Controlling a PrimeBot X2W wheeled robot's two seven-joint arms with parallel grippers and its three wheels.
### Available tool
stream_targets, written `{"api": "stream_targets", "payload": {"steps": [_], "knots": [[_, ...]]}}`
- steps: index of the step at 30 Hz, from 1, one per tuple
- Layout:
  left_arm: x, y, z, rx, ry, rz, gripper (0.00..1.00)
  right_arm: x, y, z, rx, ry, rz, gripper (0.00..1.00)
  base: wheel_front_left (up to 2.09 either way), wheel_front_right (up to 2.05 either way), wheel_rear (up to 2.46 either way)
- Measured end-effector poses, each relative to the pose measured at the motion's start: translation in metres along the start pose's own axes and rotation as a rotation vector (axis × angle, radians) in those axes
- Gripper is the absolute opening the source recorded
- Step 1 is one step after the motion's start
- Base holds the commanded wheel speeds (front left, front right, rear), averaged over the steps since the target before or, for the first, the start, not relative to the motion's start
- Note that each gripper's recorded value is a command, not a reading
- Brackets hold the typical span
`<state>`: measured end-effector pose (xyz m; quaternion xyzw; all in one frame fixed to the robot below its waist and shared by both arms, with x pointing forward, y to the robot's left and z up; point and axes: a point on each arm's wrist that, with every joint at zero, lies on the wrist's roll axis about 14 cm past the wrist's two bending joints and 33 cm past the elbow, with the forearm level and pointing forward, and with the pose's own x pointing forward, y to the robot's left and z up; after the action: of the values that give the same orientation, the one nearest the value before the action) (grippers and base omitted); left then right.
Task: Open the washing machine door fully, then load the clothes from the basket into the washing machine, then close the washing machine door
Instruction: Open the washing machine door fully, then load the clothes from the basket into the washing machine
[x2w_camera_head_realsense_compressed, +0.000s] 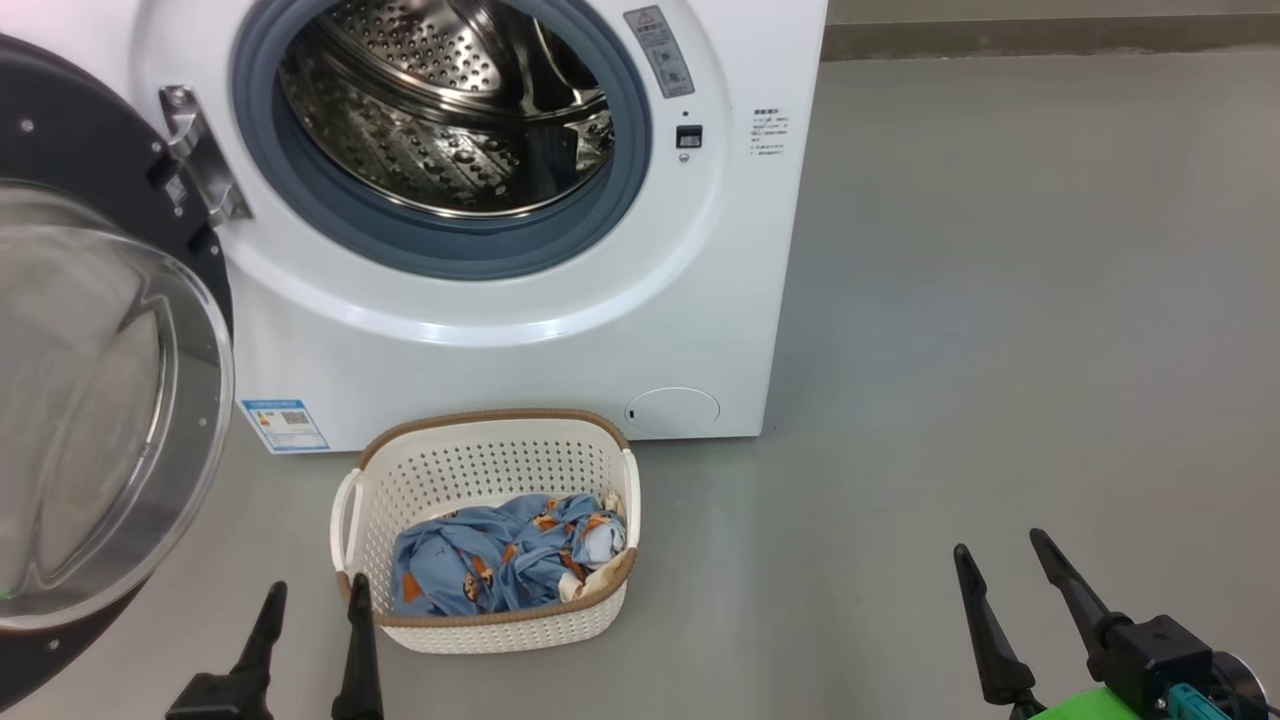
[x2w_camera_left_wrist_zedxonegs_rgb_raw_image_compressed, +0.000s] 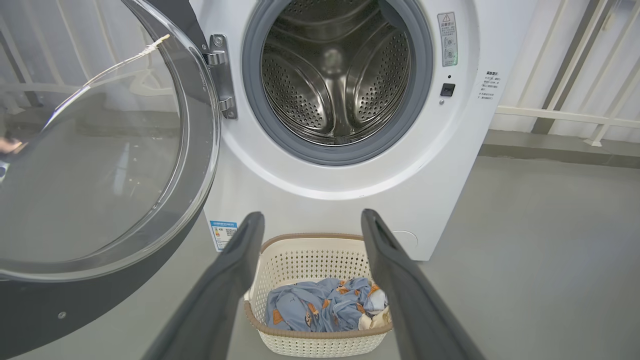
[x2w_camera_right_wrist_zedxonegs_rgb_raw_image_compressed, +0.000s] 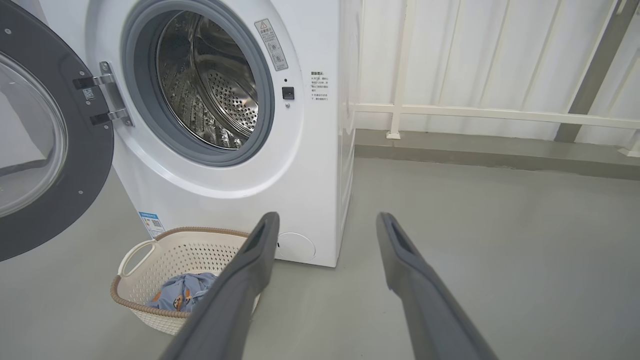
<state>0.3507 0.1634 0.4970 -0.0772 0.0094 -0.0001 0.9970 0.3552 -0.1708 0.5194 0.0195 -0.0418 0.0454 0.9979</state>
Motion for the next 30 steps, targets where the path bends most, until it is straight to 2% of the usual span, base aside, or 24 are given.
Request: {"api": "stream_targets", "payload": {"steps": [30], "knots": [[-0.0012, 0.0026, 0.0014, 0.013, -0.004, 0.016, 1.0, 0.0012, 0.002, -0.0035, 0.005, 0.01, 0.006, 1.0, 0.02, -0.02, 0.0]]}}
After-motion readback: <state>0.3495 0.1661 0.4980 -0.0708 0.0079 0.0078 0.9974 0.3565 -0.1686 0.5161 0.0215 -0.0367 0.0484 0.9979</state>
